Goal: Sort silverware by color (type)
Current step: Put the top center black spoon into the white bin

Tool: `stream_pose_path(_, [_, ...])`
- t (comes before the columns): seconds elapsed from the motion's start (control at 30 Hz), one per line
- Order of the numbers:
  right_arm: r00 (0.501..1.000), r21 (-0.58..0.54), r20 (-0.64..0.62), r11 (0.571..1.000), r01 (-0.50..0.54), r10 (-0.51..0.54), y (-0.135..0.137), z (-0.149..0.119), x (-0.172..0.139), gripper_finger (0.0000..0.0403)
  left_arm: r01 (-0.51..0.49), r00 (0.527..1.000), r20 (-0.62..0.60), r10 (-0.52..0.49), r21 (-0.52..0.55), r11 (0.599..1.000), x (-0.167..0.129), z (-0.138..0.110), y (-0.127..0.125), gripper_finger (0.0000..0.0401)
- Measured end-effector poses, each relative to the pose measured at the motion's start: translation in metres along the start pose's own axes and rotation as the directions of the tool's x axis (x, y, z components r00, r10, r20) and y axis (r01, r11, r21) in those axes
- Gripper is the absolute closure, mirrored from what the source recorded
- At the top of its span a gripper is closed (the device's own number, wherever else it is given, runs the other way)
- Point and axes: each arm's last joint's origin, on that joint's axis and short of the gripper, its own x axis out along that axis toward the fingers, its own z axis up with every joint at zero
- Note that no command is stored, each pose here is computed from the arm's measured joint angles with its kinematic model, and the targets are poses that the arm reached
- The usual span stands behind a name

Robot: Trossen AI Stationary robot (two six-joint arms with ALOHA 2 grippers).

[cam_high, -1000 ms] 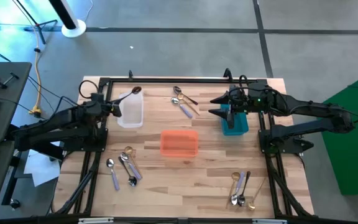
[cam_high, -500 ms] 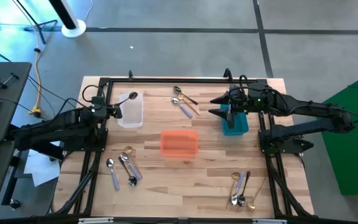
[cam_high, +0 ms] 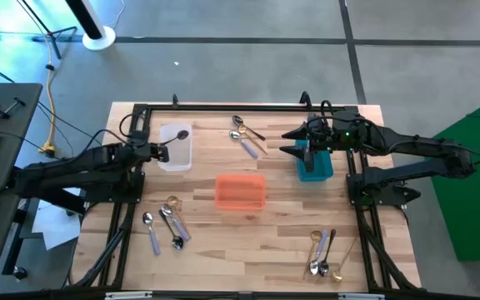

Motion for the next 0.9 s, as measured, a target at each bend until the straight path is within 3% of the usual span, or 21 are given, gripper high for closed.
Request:
stream_pose_path(0.3, [1.0, 0.004, 0.0, 1.0, 0.0, 0.0, 0.0, 0.0, 0.0, 0.0202, -0.071, 0.996, -0.053, 0.073, 0.04, 0.997, 0.011, -0.005, -0.005, 0.0401])
stream_pose_path(0.9, [1.0, 0.005, 0.0, 1.0, 0.0, 0.0, 0.0, 0.0, 0.0, 0.0202, -0.077, 0.99, -0.117, 0.084, 0.066, 0.995, 0.017, -0.009, -0.008, 0.0395])
